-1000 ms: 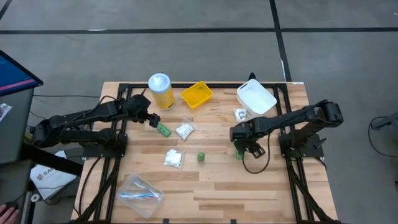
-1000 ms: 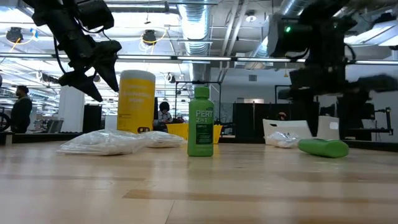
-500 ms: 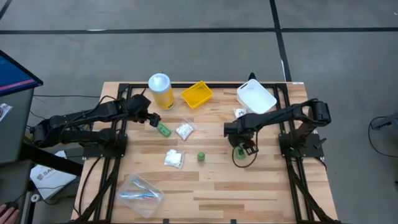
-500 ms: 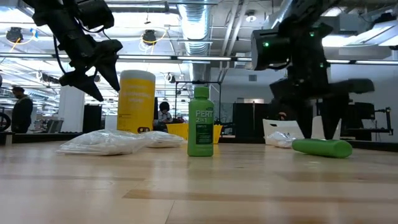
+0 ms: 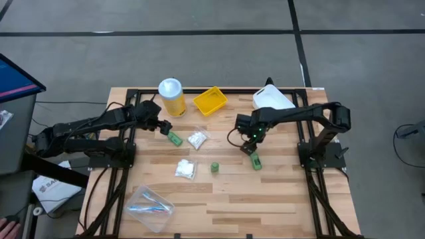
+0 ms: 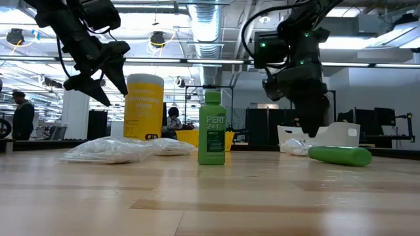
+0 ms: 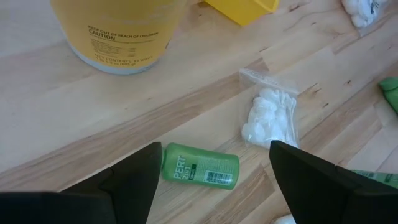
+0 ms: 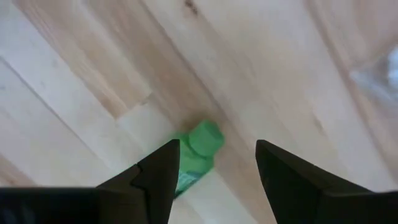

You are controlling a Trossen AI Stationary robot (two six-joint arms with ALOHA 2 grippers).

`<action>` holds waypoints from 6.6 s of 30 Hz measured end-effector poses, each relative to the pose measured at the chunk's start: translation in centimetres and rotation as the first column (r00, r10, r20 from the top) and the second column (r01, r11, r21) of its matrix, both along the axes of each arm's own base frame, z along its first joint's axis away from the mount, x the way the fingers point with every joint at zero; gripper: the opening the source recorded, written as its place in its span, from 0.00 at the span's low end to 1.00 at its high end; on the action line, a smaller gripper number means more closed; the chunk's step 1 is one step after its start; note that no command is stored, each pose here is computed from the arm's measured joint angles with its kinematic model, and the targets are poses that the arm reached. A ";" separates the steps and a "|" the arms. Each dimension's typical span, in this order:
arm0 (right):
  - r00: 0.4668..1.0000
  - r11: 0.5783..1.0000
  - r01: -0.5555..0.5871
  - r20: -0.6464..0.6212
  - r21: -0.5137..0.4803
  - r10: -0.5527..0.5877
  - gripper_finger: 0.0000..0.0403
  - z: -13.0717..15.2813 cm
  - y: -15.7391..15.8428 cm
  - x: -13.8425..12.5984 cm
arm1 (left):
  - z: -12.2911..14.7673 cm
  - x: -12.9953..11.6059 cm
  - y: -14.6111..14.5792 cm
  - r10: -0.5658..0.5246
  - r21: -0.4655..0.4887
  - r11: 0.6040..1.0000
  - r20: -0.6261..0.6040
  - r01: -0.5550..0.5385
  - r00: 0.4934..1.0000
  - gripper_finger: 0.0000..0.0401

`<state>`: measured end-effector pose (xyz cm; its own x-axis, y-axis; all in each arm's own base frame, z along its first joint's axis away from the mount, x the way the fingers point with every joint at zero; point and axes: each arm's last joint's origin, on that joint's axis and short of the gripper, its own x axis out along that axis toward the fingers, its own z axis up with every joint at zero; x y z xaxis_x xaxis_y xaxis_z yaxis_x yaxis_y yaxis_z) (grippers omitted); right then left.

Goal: Pick & Place Travel size toiletries
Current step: Put the green shampoo bottle into the white bin

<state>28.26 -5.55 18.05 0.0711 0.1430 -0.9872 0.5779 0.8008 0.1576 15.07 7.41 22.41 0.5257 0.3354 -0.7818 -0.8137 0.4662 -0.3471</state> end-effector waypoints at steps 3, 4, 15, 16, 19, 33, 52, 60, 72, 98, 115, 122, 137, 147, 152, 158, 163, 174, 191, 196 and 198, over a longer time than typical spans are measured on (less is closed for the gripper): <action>0.999 0.999 0.034 -0.018 0.004 -0.034 0.49 -0.8 0.2 0.4 | 0.0 0.0 0.0 -0.001 0.001 1.000 0.000 0.001 1.000 0.73; 0.999 0.999 0.039 -0.035 0.007 -0.038 0.49 -1.1 0.3 0.4 | 0.0 0.0 0.0 -0.001 0.001 1.000 0.000 0.001 1.000 0.73; 0.994 0.999 0.046 -0.103 0.018 -0.044 0.56 -3.4 0.9 1.2 | 0.0 0.0 0.0 -0.001 0.002 1.000 0.001 0.001 1.000 0.73; 0.993 0.998 0.056 -0.106 0.018 -0.054 0.57 -3.6 0.9 1.3 | 0.0 0.0 0.0 -0.001 0.002 1.000 0.001 0.001 1.000 0.73; 0.992 0.997 0.071 -0.107 0.018 -0.068 0.57 -3.5 1.0 1.3 | 0.0 0.0 0.0 -0.001 0.002 1.000 0.001 0.001 1.000 0.73; 0.973 0.985 0.173 -0.155 0.016 -0.169 0.52 -4.7 1.7 0.4 | 0.0 0.1 0.0 -0.005 0.001 1.000 0.009 0.005 1.000 0.73; 0.921 0.916 0.388 0.014 -0.103 -0.388 0.52 0.6 1.8 -2.4 | 0.1 0.1 0.0 -0.004 0.005 1.000 0.015 0.004 1.000 0.73; 0.822 0.822 0.568 0.067 -0.044 -0.565 0.57 0.4 3.2 -5.3 | 0.2 0.2 0.1 0.000 0.013 1.000 0.024 0.000 1.000 0.73; 0.837 0.835 0.547 0.026 -0.056 -0.546 0.56 -2.8 3.9 -3.2 | 0.3 0.3 0.2 0.003 0.022 1.000 0.041 -0.004 0.999 0.73; 0.891 0.894 0.446 -0.080 -0.037 -0.447 0.23 -5.0 4.1 -2.6 | 0.3 0.3 0.2 0.004 0.023 1.000 0.042 -0.005 0.999 0.73; 0.709 0.756 0.539 0.684 -0.371 -0.171 0.24 9.0 -2.2 -4.1 | 0.4 0.3 0.3 0.030 0.058 0.998 0.041 -0.033 0.999 0.73; 0.693 0.481 0.613 0.719 -0.627 0.054 0.23 12.4 -6.3 -5.7 | 0.4 0.3 0.4 0.037 0.066 0.997 0.038 -0.040 0.999 0.73; 0.598 0.277 0.749 0.794 -0.602 0.111 0.23 5.6 -10.2 -9.8 | 0.4 0.3 0.5 0.063 0.097 0.993 0.027 -0.066 0.998 0.73; 0.603 0.237 0.768 0.796 -0.595 0.044 0.23 2.0 -10.9 -11.4 | 0.5 0.2 0.6 0.097 0.133 0.986 0.014 -0.098 0.995 0.73; 0.589 0.226 0.784 0.808 -0.578 0.021 0.23 0.0 -11.5 -11.5 | 0.5 0.2 0.6 0.101 0.139 0.985 0.015 -0.102 0.995 0.73; 0.601 0.232 0.777 0.800 -0.585 0.005 0.23 -1.8 -12.2 -10.9 | 0.5 0.2 0.6 0.101 0.139 0.985 0.015 -0.102 0.995 0.73; 0.611 0.248 0.771 0.791 -0.586 -0.029 0.23 -3.0 -12.5 -10.7 | 0.5 0.2 0.6 0.102 0.140 0.985 0.015 -0.103 0.995 0.73; 0.641 0.269 0.751 0.763 -0.603 -0.082 0.23 -4.7 -12.8 -10.7 | 0.5 0.2 0.7 0.121 0.163 0.979 0.016 -0.122 0.993 0.73; 0.625 0.269 0.769 0.771 -0.580 -0.122 0.30 -5.5 -13.1 -10.9 | 0.6 0.3 0.8 0.123 0.170 0.977 0.029 -0.126 0.992 0.73; 0.625 0.270 0.768 0.771 -0.580 -0.121 0.45 -5.6 -13.1 -10.9 | 0.7 0.3 0.8 0.123 0.170 0.977 0.032 -0.127 0.992 0.73; 0.624 0.269 0.769 0.772 -0.579 -0.120 0.51 -5.5 -13.1 -10.9 | 0.7 0.3 0.8 0.123 0.171 0.977 0.033 -0.127 0.992 0.73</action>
